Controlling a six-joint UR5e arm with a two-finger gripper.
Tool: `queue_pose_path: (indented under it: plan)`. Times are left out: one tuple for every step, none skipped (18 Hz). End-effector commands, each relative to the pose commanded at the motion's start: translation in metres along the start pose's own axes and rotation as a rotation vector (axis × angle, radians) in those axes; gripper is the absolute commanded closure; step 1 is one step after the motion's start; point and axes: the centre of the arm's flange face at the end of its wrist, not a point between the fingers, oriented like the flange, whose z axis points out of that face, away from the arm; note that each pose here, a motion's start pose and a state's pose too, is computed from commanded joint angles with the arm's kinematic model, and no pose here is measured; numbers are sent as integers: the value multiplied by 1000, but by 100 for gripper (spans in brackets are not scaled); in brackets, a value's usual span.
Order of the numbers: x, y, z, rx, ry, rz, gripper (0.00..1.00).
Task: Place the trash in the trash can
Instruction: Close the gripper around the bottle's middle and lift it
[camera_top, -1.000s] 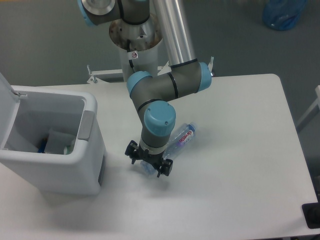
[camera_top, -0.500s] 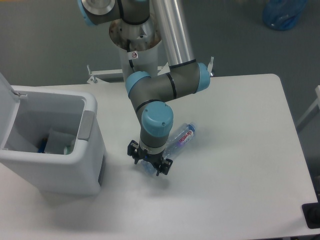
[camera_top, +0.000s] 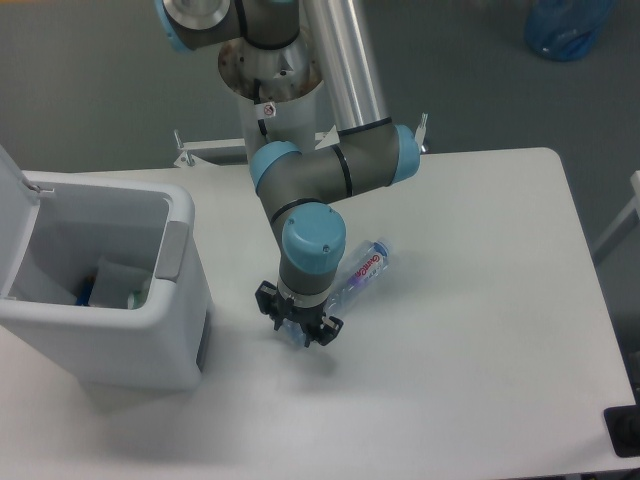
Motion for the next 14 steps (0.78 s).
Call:
queue_pose_path:
  plan:
    - [-1, -1, -4, 9, -3, 0, 72]
    - [-4, -4, -10, 18, -13, -2, 73]
    - [-8, -6, -18, 31, -24, -2, 73]
    - [-11, -10, -30, 50, -40, -1, 73]
    - [-15, -12, -36, 65, -44, -6, 73]
    - [-18, -15, -45, 89, -48, -14, 73]
    - [-19, -20, -57, 118, -52, -12, 73]
    - [-22, -24, -71, 155, -56, -13, 73]
    - [-30, -25, -88, 195, -61, -33, 73]
    - [-38, -26, -100, 238, -55, -55, 73]
    - [-43, -33, -114, 290, -47, -71, 73]
    - [-47, -41, -129, 341, -38, -80, 73]
    - [-51, -46, -143, 383, -30, -97, 73]
    - [-58, -48, -157, 425, -22, -122, 73]
